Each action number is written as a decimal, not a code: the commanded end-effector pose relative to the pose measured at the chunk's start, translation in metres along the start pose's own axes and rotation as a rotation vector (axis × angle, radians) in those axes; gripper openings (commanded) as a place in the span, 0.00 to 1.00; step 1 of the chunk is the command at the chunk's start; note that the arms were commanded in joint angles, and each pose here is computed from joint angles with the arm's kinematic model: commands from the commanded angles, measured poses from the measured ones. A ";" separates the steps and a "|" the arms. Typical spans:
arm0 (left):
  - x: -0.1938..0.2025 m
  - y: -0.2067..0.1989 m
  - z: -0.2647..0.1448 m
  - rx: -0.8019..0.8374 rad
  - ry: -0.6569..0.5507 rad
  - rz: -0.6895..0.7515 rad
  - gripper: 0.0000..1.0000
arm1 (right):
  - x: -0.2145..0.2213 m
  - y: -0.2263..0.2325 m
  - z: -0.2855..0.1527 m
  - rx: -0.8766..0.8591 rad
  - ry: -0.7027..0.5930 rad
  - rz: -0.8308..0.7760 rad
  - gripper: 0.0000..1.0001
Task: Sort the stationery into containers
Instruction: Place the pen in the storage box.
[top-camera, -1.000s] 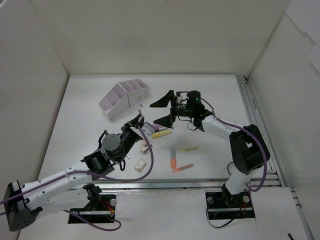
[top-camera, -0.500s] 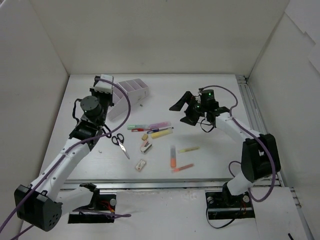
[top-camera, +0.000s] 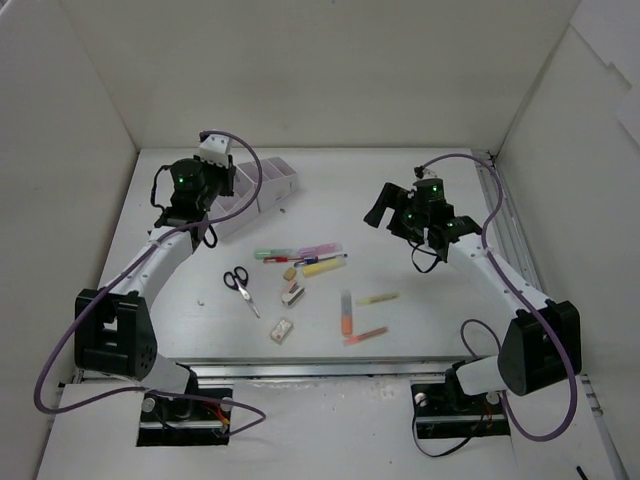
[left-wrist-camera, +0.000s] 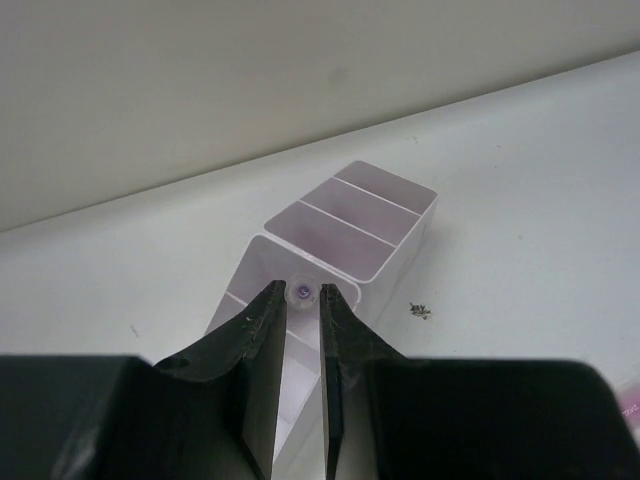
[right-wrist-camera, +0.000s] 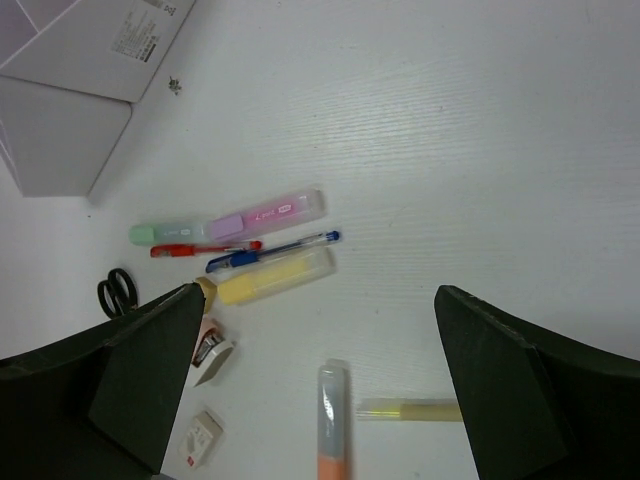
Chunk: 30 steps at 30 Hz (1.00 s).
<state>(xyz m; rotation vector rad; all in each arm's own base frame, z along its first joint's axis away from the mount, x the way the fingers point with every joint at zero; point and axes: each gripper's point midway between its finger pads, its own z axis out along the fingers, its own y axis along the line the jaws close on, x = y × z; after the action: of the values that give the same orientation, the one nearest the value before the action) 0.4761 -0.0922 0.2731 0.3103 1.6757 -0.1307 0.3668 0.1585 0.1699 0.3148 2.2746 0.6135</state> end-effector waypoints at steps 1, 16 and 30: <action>-0.065 -0.006 0.009 0.080 -0.188 0.009 0.00 | -0.011 -0.007 -0.002 0.025 -0.042 -0.090 0.98; -0.010 0.015 0.061 0.054 -0.057 -0.017 0.00 | 0.000 -0.034 -0.002 0.115 -0.023 -0.134 0.98; -0.006 0.014 0.045 0.039 0.029 -0.094 0.76 | 0.027 0.008 0.007 0.064 0.031 -0.539 0.98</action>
<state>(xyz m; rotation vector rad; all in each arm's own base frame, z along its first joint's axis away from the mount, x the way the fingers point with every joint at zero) 0.5301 -0.0947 0.2151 0.2881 1.8432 -0.2323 0.3317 0.1807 0.1251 -0.2411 2.3808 0.3611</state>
